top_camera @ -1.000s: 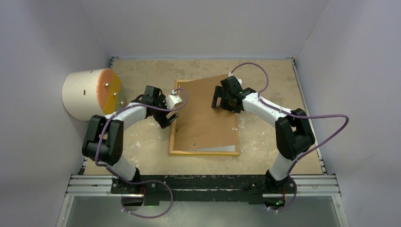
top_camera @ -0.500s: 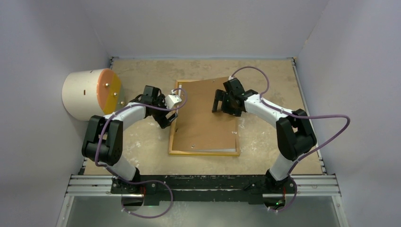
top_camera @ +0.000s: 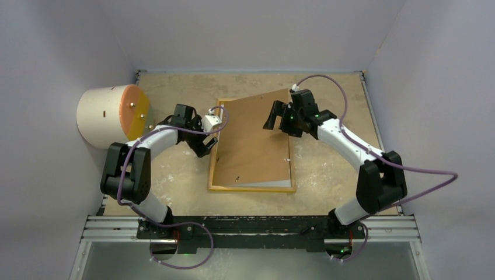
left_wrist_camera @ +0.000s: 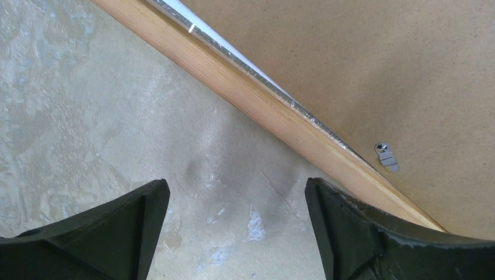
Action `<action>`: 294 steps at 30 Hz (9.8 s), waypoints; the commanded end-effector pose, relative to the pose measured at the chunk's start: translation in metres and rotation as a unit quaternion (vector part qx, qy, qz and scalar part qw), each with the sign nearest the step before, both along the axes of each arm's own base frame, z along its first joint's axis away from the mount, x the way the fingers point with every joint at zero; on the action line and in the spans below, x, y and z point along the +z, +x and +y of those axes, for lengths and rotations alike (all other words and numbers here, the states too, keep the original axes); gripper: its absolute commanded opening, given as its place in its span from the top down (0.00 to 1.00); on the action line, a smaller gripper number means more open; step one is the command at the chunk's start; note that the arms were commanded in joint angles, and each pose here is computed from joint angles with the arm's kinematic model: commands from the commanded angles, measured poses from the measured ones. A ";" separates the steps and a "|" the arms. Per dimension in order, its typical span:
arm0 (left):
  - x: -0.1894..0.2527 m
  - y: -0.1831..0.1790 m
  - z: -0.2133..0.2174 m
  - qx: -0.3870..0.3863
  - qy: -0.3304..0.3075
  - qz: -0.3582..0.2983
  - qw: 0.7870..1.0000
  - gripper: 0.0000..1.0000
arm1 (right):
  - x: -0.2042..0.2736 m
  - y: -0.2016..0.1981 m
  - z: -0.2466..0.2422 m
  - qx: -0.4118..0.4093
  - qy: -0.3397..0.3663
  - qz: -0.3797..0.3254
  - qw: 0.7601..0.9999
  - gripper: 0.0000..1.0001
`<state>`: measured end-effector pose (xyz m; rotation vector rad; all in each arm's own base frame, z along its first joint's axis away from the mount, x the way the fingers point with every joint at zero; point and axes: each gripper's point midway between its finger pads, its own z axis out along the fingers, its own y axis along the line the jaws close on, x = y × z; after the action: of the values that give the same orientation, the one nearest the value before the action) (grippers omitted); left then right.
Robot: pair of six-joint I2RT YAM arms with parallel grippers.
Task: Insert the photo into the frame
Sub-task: Place the photo frame item in the photo frame, then install the photo frame at the center of the board.
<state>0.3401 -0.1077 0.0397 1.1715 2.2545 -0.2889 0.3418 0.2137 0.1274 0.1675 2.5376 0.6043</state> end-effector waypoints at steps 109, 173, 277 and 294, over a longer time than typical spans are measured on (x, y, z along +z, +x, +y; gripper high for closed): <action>0.003 -0.020 -0.002 -0.012 -0.024 -0.006 1.000 0.11 | -0.085 -0.117 -0.048 0.002 -0.024 0.103 0.994 0.39; -0.017 -0.058 -0.005 -0.047 -0.034 0.032 0.998 0.11 | -0.094 -0.112 -0.053 0.021 -0.057 0.101 0.993 0.46; 0.021 -0.058 -0.365 -0.326 -0.003 -0.179 0.928 0.15 | -0.131 -0.054 -0.093 -0.119 0.034 0.113 0.986 1.00; 0.014 -0.075 -0.366 -0.362 0.002 -0.168 0.917 0.14 | -0.152 -0.065 -0.095 -0.117 0.024 0.143 0.983 1.00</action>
<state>0.2833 -0.4655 0.0563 1.8086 1.5048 -0.2715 0.3152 0.1286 0.0250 0.5729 2.5354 0.7302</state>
